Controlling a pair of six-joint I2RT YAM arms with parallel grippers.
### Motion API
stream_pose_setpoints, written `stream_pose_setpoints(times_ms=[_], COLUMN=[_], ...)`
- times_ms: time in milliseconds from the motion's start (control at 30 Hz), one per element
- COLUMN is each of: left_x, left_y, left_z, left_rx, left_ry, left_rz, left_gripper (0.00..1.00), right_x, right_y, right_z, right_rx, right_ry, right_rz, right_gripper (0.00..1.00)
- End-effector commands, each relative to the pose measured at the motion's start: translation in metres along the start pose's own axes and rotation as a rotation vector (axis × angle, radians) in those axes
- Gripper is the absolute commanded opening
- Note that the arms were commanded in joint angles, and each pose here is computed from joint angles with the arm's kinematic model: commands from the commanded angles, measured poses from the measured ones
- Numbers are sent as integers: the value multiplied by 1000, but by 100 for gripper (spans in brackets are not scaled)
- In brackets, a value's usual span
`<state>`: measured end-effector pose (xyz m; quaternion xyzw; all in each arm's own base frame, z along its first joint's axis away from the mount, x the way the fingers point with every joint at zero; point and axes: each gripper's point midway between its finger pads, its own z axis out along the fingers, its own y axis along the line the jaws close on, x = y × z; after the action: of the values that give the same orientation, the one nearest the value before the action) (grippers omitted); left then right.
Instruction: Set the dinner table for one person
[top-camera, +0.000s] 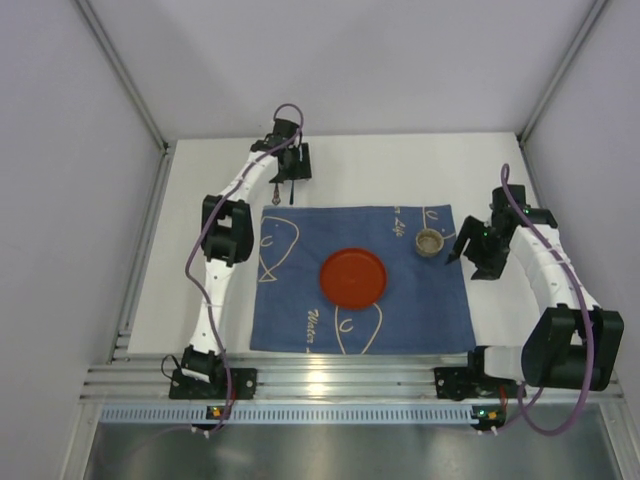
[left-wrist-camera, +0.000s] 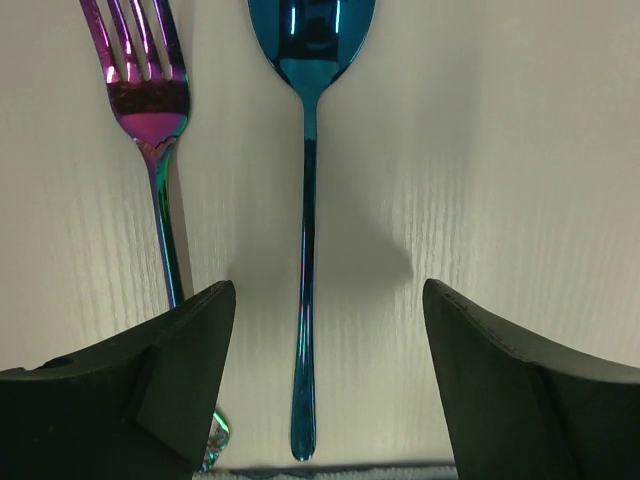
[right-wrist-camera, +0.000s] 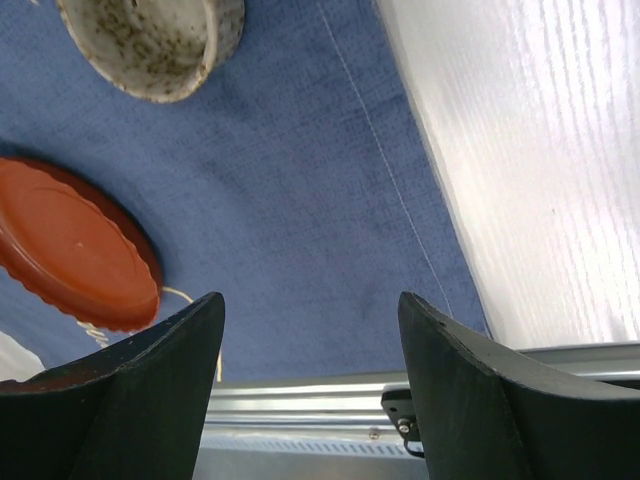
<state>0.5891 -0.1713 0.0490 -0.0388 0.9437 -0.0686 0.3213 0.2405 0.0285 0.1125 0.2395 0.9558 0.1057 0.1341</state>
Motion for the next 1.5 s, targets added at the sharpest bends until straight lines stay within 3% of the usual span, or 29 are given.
stream_pose_setpoints(times_ms=[0,233,500,667,733,833,900,967,1000,1200,1333,1467], left_x=[-49,-24,6,33,44,59,60,57,56,10,-55,-92], left_y=[-12,-4,36,36,34,40,43,46,49,62,43,45], left_z=[-13,9,25,43,46,54,55,56,57,40,-11,-53], left_rx=[3,-43,-219,-193,-177,-193,-197,-192,-193,-155,-81,-56], left_ry=[-155,-97,-17,58,94,132,134,127,128,30,-145,-234], left_rz=[34,97,159,152,146,148,140,125,121,25,31,-15], left_gripper=[81,78,70,47,43,17,14,9,0,0,0,0], right_x=[7,-1,-10,-11,-11,-12,-13,-12,-13,-18,-36,-63], right_y=[4,10,14,13,12,10,10,11,11,15,24,41], right_z=[-11,-10,-9,-9,-10,-9,-8,-7,-7,-10,-18,-37], right_rx=[12,23,26,34,41,50,50,48,47,41,30,-1], right_ry=[15,23,18,19,16,18,22,28,26,15,-28,-104], right_rz=[-51,-56,-47,-48,-50,-58,-59,-57,-60,-71,-72,-79], right_gripper=[70,70,70,70,71,70,70,71,70,71,71,71])
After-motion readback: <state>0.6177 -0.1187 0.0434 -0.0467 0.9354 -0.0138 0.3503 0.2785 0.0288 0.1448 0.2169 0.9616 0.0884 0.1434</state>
